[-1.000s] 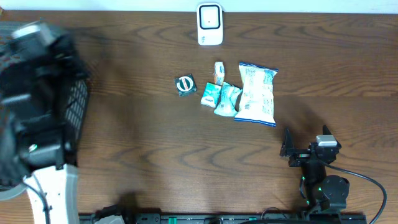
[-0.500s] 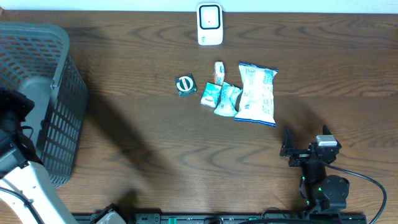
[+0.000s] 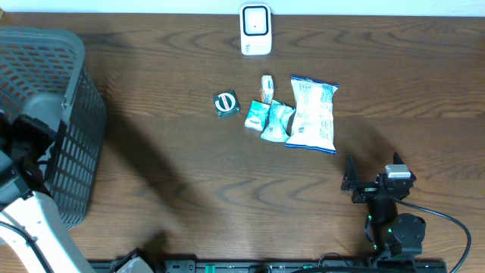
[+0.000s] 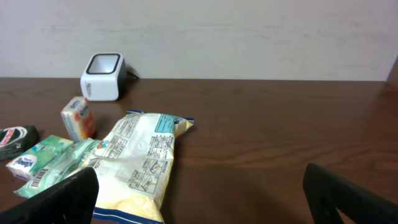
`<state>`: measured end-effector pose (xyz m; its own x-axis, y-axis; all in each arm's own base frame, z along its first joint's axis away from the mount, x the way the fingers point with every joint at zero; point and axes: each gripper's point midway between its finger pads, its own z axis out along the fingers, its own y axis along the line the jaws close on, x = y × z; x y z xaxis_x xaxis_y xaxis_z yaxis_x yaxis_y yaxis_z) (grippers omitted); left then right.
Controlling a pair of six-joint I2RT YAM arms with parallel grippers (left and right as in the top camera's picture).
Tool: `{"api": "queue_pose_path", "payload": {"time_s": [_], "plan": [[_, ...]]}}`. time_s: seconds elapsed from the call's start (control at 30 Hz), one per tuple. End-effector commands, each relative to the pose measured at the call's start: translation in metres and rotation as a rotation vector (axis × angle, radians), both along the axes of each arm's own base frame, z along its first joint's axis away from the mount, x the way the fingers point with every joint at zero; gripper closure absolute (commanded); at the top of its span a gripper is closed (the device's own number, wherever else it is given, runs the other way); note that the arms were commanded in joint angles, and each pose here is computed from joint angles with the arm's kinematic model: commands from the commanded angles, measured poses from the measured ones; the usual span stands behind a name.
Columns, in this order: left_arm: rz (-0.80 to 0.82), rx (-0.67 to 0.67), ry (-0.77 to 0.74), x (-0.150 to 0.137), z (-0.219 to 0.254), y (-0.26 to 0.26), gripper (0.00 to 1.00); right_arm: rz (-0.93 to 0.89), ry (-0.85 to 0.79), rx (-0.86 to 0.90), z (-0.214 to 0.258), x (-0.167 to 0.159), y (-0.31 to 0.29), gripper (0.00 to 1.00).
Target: Scan the item barcode
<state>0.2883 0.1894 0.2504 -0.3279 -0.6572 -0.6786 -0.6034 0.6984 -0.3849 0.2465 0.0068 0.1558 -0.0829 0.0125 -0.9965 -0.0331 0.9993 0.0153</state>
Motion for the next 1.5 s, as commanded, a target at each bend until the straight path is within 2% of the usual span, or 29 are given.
{"api": "queue_pose_path", "payload": {"time_s": [0.0,0.37,0.5,0.63,0.87,0.9,1.0,1.23,1.47], "plan": [[-0.085,-0.043,-0.047,0.009,0.009,-0.017,0.86,-0.014,0.001,-0.007,-0.001,0.000,-0.003,0.01],[-0.074,-0.120,-0.026,0.003,0.000,-0.025,0.86,-0.013,0.001,-0.008,-0.001,0.000,-0.003,0.01],[-0.129,-0.162,-0.056,0.008,0.004,-0.037,0.86,-0.014,0.001,-0.007,-0.001,0.000,-0.003,0.01],[-0.101,-0.120,-0.064,0.009,0.007,-0.028,0.86,-0.014,0.001,-0.007,-0.001,0.000,-0.003,0.01],[-0.111,-0.018,-0.173,0.022,0.039,-0.017,0.85,-0.014,0.001,-0.007,-0.001,0.000,-0.003,0.01],[-0.113,0.002,-0.193,0.023,0.050,-0.017,0.83,-0.014,0.001,-0.007,-0.001,0.000,-0.003,0.01],[-0.116,0.035,-0.229,0.020,0.070,-0.019,0.60,-0.014,0.001,-0.007,-0.001,0.000,-0.003,0.01],[-0.120,0.109,-0.382,-0.006,0.130,-0.046,0.35,-0.014,0.001,-0.007,-0.001,0.000,-0.003,0.01],[-0.432,0.089,-0.515,-0.008,0.165,-0.138,0.31,-0.014,0.001,-0.007,-0.001,0.000,-0.003,0.01]]}}
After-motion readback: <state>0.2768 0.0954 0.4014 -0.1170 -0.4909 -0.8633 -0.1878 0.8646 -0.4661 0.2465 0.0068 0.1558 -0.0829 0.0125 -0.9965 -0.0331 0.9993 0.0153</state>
